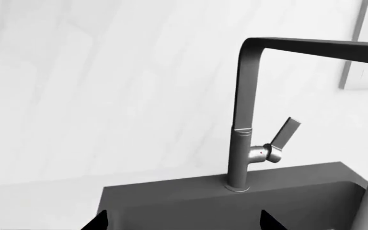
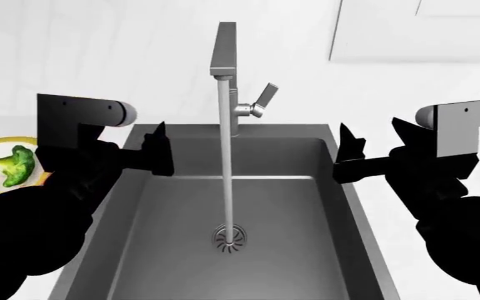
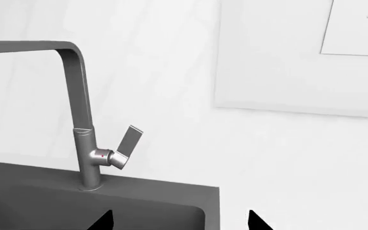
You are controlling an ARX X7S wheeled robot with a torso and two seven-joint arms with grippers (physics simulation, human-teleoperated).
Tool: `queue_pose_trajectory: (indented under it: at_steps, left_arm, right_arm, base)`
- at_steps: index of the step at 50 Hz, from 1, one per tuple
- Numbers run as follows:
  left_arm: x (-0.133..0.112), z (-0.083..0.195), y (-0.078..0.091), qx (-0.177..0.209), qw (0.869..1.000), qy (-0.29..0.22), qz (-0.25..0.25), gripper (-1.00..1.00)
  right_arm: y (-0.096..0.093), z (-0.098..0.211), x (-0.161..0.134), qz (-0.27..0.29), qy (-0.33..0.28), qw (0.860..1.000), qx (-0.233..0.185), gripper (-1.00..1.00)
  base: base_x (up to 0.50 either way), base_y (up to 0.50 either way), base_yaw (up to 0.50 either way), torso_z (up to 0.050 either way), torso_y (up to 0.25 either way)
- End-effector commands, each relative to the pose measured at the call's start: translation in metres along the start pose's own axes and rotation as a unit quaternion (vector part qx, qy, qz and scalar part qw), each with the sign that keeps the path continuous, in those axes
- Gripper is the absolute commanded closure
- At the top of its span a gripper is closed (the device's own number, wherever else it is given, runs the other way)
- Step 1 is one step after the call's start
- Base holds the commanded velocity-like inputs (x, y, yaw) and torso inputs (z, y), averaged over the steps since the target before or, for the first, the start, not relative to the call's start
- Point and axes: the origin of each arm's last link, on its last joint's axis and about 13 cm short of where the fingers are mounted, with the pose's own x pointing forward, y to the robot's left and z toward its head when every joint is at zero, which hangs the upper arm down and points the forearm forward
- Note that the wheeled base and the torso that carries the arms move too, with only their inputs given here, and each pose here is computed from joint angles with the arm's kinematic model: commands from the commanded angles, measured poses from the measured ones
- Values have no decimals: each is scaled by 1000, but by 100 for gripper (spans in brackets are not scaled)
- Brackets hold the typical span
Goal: Pick the sweet potatos and broccolis from the sink and place them in one bowl. Place the broccoli in the other bowl. Then turn off the sink faucet.
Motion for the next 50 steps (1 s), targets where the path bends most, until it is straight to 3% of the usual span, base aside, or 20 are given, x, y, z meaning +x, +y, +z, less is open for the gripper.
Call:
queue_pose_trajectory:
  at_steps: [1, 31, 38, 43, 50]
  left_arm:
    - [2, -1, 1, -11, 1000, -4, -11, -100]
    - [3, -2, 5, -8, 1000, 3, -6, -100]
    - [22, 16, 7, -3, 1000, -1, -7, -100]
    - [42, 21, 17, -16, 1000, 11, 4, -100]
    - [76, 45, 30, -8, 999, 30, 12, -100]
  right_arm:
    - [0, 0, 1, 2, -1, 1000, 1, -100]
    - [-1, 4, 3, 1, 0, 1000, 1, -100]
    - [-5, 21, 25, 9, 0, 1000, -20, -100]
    - [-11, 27, 49, 19, 14, 1000, 6, -100]
    - [-25, 51, 95, 15, 53, 998, 8, -100]
  base:
    - [0, 0, 0, 0, 0]
    - [0, 0, 0, 0, 0]
    - [0, 0, 0, 0, 0]
    - [0, 0, 0, 0, 0]
    - [0, 0, 0, 0, 0]
